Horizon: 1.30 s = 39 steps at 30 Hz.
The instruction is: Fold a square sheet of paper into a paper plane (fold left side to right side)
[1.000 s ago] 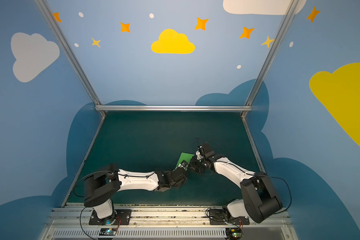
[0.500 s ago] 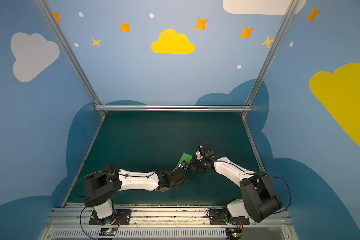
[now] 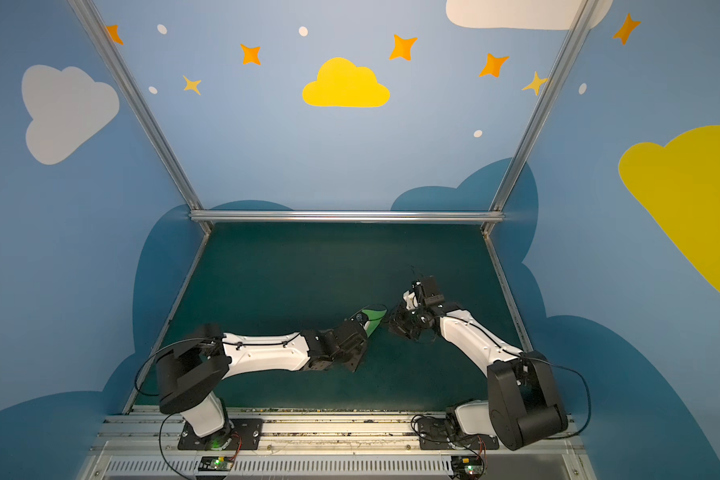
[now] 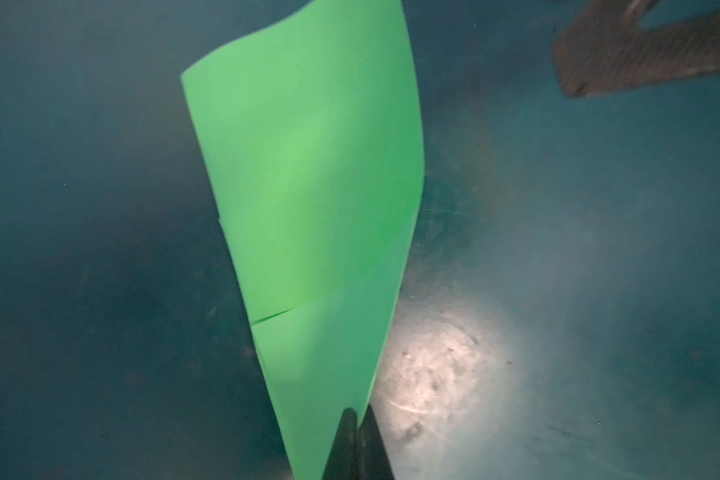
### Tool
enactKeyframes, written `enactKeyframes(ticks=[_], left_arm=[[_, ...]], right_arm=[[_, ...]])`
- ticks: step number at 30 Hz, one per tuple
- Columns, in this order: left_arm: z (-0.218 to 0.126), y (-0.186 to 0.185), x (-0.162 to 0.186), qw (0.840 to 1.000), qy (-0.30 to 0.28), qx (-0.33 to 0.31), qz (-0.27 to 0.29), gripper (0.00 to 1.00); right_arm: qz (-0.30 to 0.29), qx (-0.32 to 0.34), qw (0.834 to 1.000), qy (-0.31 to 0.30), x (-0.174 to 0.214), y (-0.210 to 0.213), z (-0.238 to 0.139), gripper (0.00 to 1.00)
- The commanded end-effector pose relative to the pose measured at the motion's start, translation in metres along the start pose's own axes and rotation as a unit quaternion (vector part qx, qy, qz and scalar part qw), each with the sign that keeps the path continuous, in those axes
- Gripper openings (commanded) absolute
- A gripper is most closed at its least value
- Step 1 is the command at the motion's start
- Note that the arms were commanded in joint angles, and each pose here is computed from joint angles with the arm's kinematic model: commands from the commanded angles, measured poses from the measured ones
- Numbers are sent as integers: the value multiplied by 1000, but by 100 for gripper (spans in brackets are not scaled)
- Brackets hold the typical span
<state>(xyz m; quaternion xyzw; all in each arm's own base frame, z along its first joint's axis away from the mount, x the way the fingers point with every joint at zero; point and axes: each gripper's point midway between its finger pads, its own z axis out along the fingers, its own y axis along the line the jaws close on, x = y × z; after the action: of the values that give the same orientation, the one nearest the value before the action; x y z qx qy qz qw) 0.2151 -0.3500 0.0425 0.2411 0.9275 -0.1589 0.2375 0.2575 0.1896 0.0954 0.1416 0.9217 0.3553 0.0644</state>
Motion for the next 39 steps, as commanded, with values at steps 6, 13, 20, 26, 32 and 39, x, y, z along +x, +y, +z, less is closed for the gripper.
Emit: enactKeyframes(ticks=[6,13,20,26,32,39], left_arm=[[0,-24,3,990,61,86,-96,4],[5,-24,2,984,72,117,-113,4],[6,-14,3,976,57,146,-152,4],[7,-5,6,965,45,174,-191,4],[-3,-5,1,963,29,185,-192,4],[-13,-6,-6,963,11,190,-189,4]], right_arm=[[-59,10,998,33,12,-14,-6,40],[-72,10,995,66,22,-26,9,38],[-84,10,992,89,33,-29,24,35],[-97,16,990,105,41,-28,36,28],[-107,23,987,116,45,-23,48,25],[-112,27,987,116,47,-20,50,28]])
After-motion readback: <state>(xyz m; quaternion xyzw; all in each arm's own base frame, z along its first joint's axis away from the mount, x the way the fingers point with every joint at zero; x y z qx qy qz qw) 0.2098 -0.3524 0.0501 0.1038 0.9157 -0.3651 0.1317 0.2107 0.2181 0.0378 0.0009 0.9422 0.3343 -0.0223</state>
